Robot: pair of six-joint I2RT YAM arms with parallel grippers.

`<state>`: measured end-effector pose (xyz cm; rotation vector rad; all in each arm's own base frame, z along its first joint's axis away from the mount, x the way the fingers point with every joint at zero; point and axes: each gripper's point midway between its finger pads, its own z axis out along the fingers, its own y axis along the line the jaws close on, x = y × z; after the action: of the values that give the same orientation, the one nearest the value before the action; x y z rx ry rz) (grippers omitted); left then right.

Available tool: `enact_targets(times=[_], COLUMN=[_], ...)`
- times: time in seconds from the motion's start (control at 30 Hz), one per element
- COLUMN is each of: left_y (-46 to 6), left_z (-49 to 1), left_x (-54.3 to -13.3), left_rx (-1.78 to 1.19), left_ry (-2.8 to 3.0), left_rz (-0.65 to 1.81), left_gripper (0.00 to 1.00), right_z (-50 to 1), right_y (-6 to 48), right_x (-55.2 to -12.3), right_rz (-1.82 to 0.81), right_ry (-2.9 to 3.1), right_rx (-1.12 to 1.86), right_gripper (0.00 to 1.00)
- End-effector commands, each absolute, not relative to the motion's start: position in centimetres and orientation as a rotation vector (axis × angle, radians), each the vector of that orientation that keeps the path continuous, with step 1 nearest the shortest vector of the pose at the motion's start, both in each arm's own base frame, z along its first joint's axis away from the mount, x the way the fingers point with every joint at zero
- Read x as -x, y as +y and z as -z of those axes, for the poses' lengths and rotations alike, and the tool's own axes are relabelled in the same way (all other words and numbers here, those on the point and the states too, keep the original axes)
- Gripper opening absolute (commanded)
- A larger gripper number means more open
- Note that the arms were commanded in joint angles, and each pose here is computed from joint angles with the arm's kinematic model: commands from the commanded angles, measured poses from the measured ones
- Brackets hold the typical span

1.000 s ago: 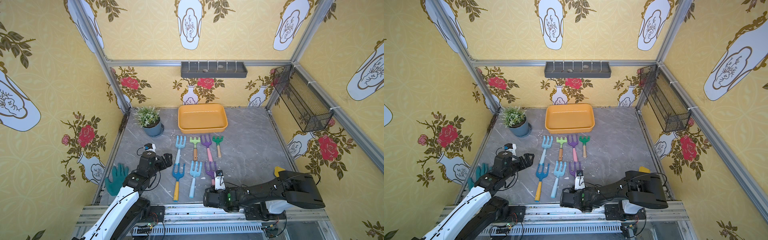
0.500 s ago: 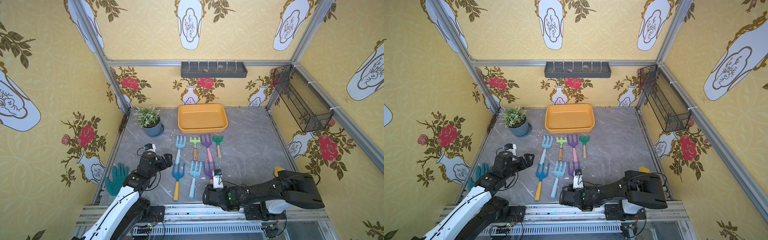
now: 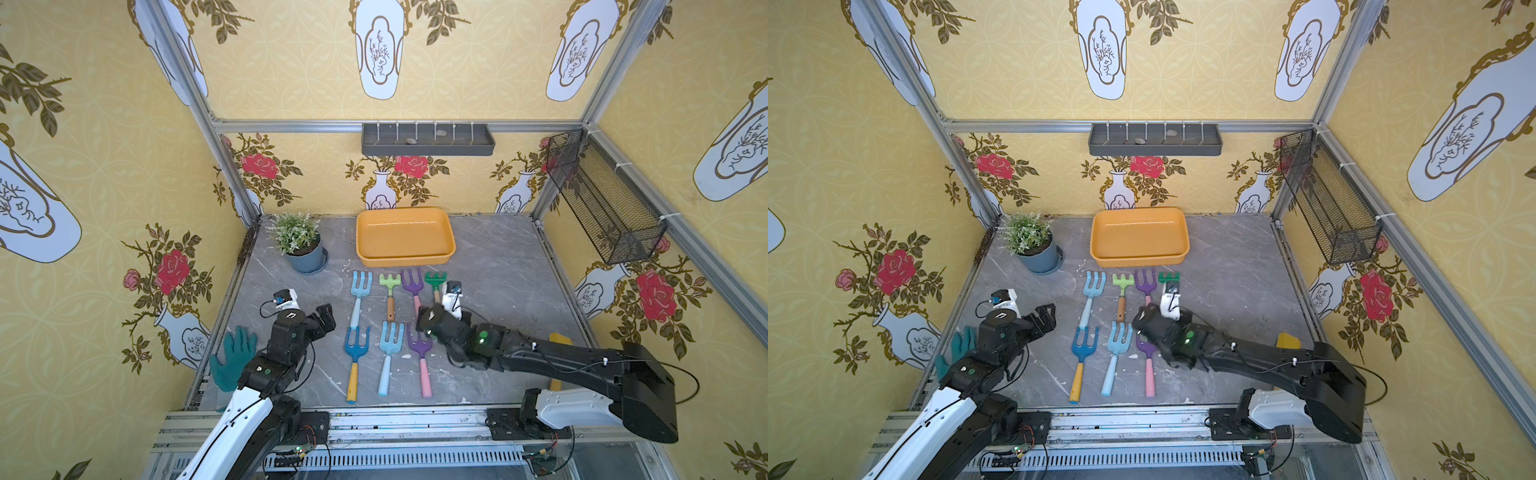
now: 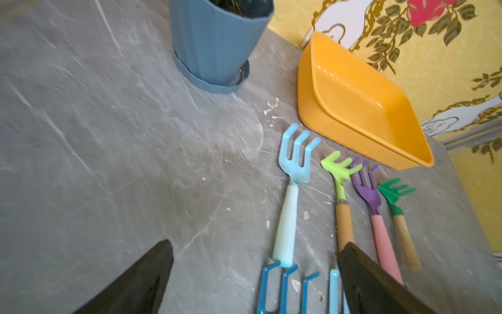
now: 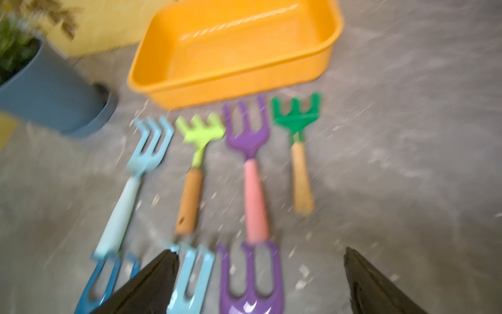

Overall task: Take the hand rake out of the storage box
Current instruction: Place the rake at the center of the board, then reset both arms

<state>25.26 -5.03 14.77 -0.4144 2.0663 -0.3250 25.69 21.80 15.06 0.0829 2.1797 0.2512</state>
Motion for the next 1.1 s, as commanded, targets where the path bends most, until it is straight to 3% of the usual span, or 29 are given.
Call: enact_targets(times=[0.0,0.2,0.37,0.5,0.67,0.83,0.97,1.07], left_y=[-2.2,-1.7,0.5,3.8,4.2,3.7,1.7,-0.5], left_z=[-17.6,-17.2,-18.1,-17.4,-16.5,-14.8,-12.3,-11.8], left_x=[-26.9,-31.8,-33.5,-32.3,-31.1,-32.7,-33.7,-33.8], left_rx=[0.333,0.240,0.191,0.211,0.198,0.134,0.008,-0.146], left_ry=[1.928,1.882,1.808,1.738,1.720,1.766,1.806,1.749], left_rz=[0.056,-0.046,-0.119,-0.217,-0.224,-0.191,-0.118,-0.054], left_gripper=[1.00,1.00,1.00,1.00,1.00,1.00,1.00,1.00], right_z=[-17.0,-14.7,-12.4,-13.2,-14.4,-12.0,-10.6,-9.9], right_y=[16.7,4.3,2.0,-2.8,-1.7,-3.5,-0.9,-2.4], right_x=[-30.5,-35.4,-37.1,-36.7,-35.2,-33.5,-34.4,-34.5], right_rz=[-0.225,-0.153,-0.116,-0.159,-0.277,-0.064,0.002,-0.015], right_ry=[2.044,1.963,2.015,1.863,1.776,1.889,1.902,1.838], right_rx=[-0.021,-0.176,-0.161,-0.379,-0.260,-0.308,-0.126,-0.175], right_gripper=[0.98,0.97,0.97,0.97,0.97,0.97,0.98,0.98])
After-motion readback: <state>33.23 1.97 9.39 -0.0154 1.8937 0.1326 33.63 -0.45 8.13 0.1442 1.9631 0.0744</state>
